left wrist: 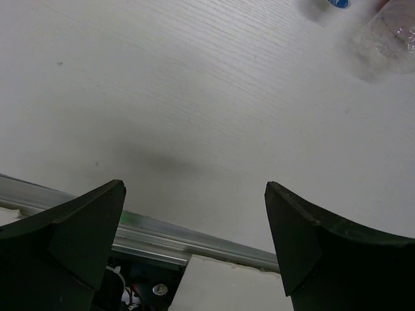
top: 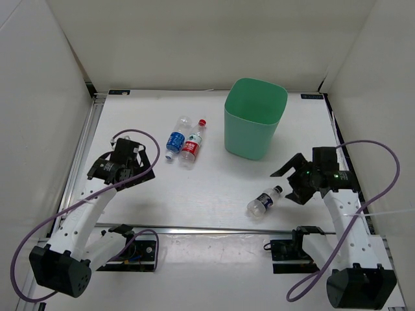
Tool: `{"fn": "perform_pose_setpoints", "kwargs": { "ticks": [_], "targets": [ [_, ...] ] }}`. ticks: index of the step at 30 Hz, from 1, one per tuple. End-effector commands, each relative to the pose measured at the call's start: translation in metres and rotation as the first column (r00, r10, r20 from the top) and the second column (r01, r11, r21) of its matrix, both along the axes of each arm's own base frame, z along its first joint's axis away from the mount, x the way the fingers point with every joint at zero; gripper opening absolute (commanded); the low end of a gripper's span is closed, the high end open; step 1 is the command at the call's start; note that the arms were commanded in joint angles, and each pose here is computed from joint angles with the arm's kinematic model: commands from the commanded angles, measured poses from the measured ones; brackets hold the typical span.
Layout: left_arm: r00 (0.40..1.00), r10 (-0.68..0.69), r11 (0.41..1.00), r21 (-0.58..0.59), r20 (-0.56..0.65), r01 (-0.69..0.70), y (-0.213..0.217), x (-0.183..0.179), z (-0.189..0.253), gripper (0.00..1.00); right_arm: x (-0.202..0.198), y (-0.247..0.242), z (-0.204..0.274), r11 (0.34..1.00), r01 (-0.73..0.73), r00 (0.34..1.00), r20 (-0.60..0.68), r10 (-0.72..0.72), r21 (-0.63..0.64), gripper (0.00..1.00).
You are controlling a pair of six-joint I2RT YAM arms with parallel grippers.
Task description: Put the plastic bottles in the bin
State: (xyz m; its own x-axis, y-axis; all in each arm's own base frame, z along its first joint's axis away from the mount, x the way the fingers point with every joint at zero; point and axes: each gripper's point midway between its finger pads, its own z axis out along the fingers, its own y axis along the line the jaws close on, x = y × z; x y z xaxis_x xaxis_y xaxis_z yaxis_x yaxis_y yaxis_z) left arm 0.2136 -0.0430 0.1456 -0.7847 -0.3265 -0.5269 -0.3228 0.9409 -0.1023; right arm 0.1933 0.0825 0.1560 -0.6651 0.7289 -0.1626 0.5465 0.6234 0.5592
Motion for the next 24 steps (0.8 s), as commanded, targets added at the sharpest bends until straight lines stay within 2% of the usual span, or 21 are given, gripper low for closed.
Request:
{"fn": "perform_pose_setpoints", "kwargs": {
  "ticks": [1, 6, 13, 16, 20, 23, 24],
  "targets": [
    [0.999, -0.033, 0.999, -0.023, 0.029, 0.034, -0.008, 0.004, 0.005, 1.0, -0.012, 0.006, -0.013, 0.999, -0.018, 0.998, -0.066, 0.021, 0.04, 1.0],
    [0.999, -0.033, 0.999, -0.026, 0.039, 0.034, -0.007, 0.002, 0.006, 1.0, -0.024, 0.001, -0.044, 1.0, -0.03, 0.986, -0.161, 0.029, 0.001, 1.0],
    [0.999, -0.039, 0.999, -0.03, 0.019, 0.039, -0.007, -0.005, 0.002, 1.0, -0.031, 0.005, -0.088, 0.999, -0.014, 0.956, -0.291, 0.023, 0.031, 1.0],
    [0.999, -0.043, 0.998, -0.038, 0.017, 0.044, -0.009, -0.006, 0.002, 1.0, -0.023, 0.008, -0.096, 0.999, -0.034, 0.959, -0.28, 0.042, 0.031, 0.99],
    [0.999, -0.048, 0.998, -0.04, -0.004, 0.048, -0.009, -0.01, -0.005, 1.0, -0.012, 0.01, -0.107, 0.997, -0.068, 0.948, -0.309, 0.073, 0.025, 0.87],
    [0.999, -0.053, 0.997, -0.05, 0.003, 0.053, -0.011, -0.008, -0.004, 1.0, -0.005, 0.014, -0.114, 0.992, -0.124, 0.931, -0.345, 0.117, 0.001, 0.7],
    [0.999, -0.053, 0.997, -0.05, 0.003, 0.053, -0.011, -0.008, -0.004, 1.0, -0.003, 0.014, -0.113, 0.992, -0.124, 0.931, -0.346, 0.117, 0.0, 0.56]
  ]
}}
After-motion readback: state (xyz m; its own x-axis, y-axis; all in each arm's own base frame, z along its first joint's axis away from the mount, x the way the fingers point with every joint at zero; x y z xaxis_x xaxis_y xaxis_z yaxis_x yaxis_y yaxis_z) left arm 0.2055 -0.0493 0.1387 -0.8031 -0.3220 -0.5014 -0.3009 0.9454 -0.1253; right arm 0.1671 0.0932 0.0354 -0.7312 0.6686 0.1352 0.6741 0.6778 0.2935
